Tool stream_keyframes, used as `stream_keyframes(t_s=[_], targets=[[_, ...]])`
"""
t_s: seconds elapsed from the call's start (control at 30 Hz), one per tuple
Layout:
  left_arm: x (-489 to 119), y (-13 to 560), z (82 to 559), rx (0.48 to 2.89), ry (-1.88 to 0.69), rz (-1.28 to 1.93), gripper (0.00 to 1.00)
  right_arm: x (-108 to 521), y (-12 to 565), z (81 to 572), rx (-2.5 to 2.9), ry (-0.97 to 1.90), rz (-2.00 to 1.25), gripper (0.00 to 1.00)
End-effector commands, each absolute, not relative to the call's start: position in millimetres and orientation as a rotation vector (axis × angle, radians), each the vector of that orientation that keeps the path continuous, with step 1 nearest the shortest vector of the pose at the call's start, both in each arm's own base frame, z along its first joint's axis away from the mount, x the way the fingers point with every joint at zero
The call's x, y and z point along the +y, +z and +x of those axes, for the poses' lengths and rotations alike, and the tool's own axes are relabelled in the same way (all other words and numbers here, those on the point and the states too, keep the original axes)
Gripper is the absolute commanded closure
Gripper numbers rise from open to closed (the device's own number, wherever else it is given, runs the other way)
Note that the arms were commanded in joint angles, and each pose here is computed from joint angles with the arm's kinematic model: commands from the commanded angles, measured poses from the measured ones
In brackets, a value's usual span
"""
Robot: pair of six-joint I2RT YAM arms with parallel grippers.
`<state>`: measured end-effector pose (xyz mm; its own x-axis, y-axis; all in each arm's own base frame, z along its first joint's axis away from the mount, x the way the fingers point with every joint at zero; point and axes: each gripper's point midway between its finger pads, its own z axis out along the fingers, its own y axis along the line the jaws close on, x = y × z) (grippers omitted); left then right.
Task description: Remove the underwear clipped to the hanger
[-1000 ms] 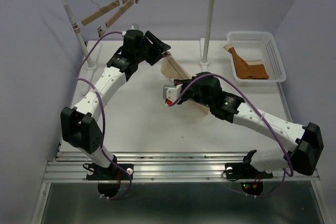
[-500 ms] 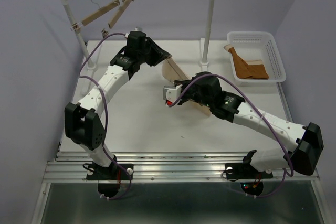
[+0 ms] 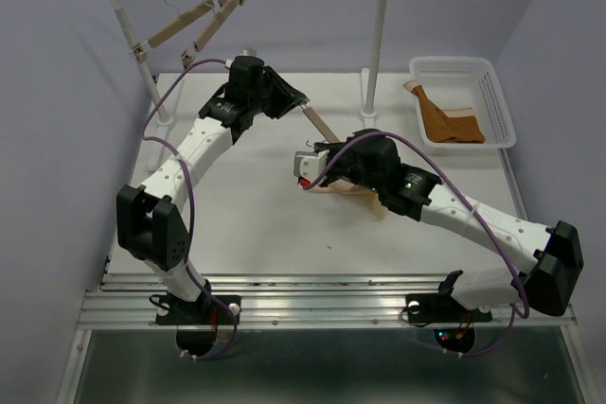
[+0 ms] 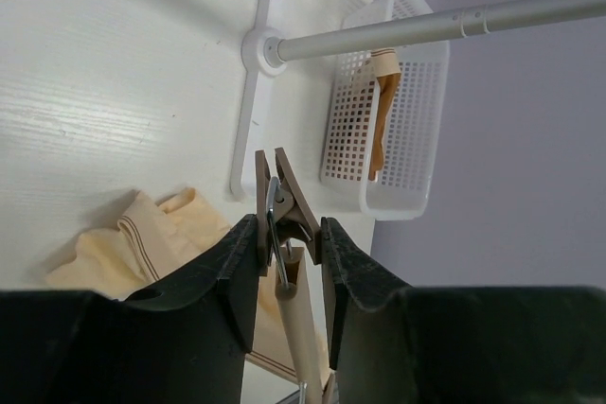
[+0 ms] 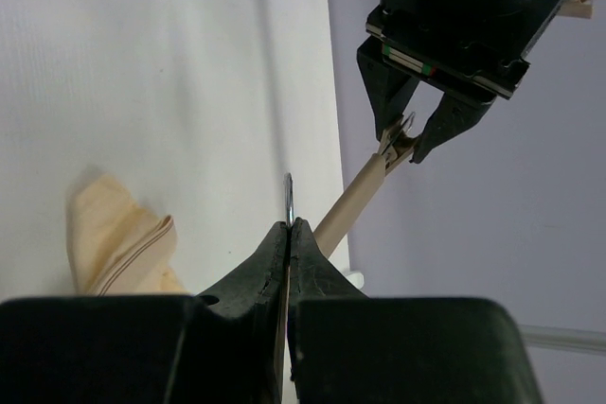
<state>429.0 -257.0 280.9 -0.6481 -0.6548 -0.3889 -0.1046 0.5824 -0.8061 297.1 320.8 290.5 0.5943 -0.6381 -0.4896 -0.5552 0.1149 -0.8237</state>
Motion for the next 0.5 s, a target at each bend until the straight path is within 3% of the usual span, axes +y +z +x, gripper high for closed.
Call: stream_keyframes(t_s=[0.0, 0.03, 0.1, 0.13, 0.17, 0.2, 0.47], targets=[[-254, 330, 426, 2.001, -1.069, -0.527, 0.88, 325, 365, 310, 1.002, -0.093, -1.274, 0.99], [-257, 332, 424, 2.004, -1.083, -0.505, 0.68, 324, 371, 312, 1.003, -0.093, -1.246, 0.99], [-259, 332, 421, 2.003, -1.105, -0.488, 0.49, 321, 376, 315, 1.04, -0.08, -1.196, 0.99], [-261, 338, 420, 1.982, -1.131, -0.463, 0.34, 320, 383, 316, 1.049, -0.074, -1.168, 0.99], [-261, 343, 417, 1.968, -1.139, -0.453, 0.07, 319, 386, 317, 1.063, -0.07, -1.145, 0.99], [-260, 343, 416, 1.964, -1.138, -0.45, 0.01, 316, 387, 321, 1.103, -0.06, -1.099, 0.99], [-238, 367, 401, 1.86, -1.09, -0.448, 0.01, 305, 413, 325, 1.228, 0.049, -0.854, 0.99]])
